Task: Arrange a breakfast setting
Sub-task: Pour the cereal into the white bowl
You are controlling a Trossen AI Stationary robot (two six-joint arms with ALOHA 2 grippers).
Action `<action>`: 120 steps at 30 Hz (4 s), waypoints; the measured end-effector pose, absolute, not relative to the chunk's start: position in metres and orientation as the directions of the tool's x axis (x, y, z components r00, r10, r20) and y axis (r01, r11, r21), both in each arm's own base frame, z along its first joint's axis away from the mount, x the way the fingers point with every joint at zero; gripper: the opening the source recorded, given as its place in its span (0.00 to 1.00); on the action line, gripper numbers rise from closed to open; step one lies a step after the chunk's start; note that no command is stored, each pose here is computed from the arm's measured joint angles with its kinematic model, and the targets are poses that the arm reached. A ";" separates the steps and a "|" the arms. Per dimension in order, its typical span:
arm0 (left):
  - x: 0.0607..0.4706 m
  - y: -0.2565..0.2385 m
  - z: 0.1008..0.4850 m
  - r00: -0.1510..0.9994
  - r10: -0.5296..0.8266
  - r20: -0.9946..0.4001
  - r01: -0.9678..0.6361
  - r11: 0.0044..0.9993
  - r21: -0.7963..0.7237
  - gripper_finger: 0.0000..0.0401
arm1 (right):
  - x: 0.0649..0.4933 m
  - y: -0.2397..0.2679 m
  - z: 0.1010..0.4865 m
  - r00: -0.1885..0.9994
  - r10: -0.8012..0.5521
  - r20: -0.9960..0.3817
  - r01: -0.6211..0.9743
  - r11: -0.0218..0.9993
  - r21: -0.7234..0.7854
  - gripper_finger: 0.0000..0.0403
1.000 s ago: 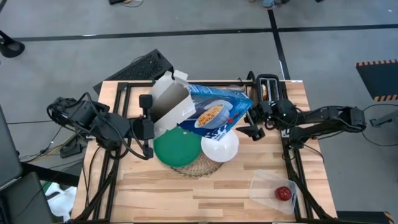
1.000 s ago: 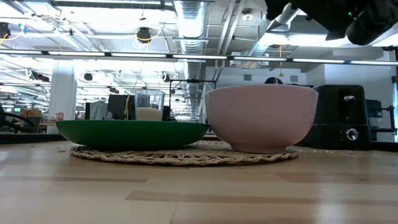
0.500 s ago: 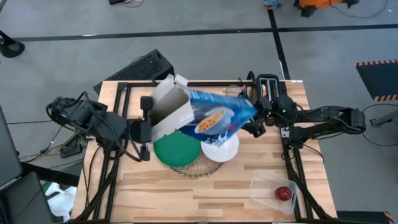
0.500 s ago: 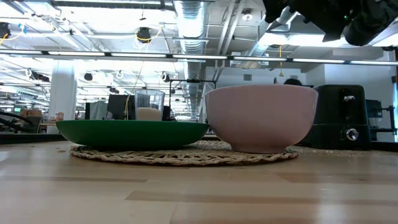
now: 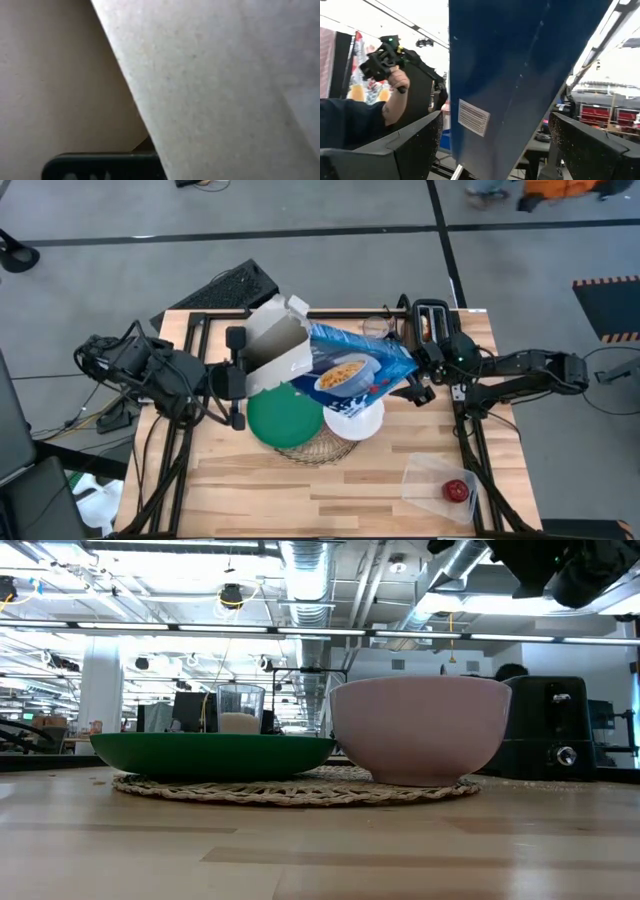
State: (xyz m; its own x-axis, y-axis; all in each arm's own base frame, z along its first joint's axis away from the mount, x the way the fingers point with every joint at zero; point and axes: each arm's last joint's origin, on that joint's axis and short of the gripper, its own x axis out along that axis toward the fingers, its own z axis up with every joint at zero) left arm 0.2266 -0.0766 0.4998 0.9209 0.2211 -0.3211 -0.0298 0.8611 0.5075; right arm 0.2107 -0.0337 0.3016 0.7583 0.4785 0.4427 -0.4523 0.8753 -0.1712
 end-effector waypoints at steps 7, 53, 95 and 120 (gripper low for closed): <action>0.228 -0.071 0.500 0.910 0.267 -0.318 -0.076 0.860 0.505 0.00 | 0.212 -0.033 0.302 0.782 0.417 0.464 -0.415 0.903 -0.113 0.96; 0.240 -0.049 0.474 0.688 0.643 -0.337 -0.320 0.685 0.655 0.00 | 0.221 -0.033 0.295 0.881 0.094 0.463 -0.249 0.925 0.286 0.96; 0.254 -0.056 0.487 0.826 0.485 -0.288 -0.275 0.792 0.546 0.00 | 0.218 -0.036 0.300 0.856 0.056 0.514 -0.139 0.982 0.124 0.97; 0.255 -0.053 0.487 0.838 0.456 -0.300 -0.266 0.821 0.504 0.00 | 0.261 -0.042 0.298 0.774 0.205 0.599 -0.241 0.970 -0.022 0.89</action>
State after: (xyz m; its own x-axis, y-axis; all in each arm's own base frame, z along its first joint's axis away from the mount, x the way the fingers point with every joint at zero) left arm 0.2547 -0.0532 0.4869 0.8376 0.4562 -0.3005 -0.2664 0.8214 0.5043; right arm 0.2612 -0.0422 0.2975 0.7739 0.2054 0.5991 -0.2408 0.9703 -0.0216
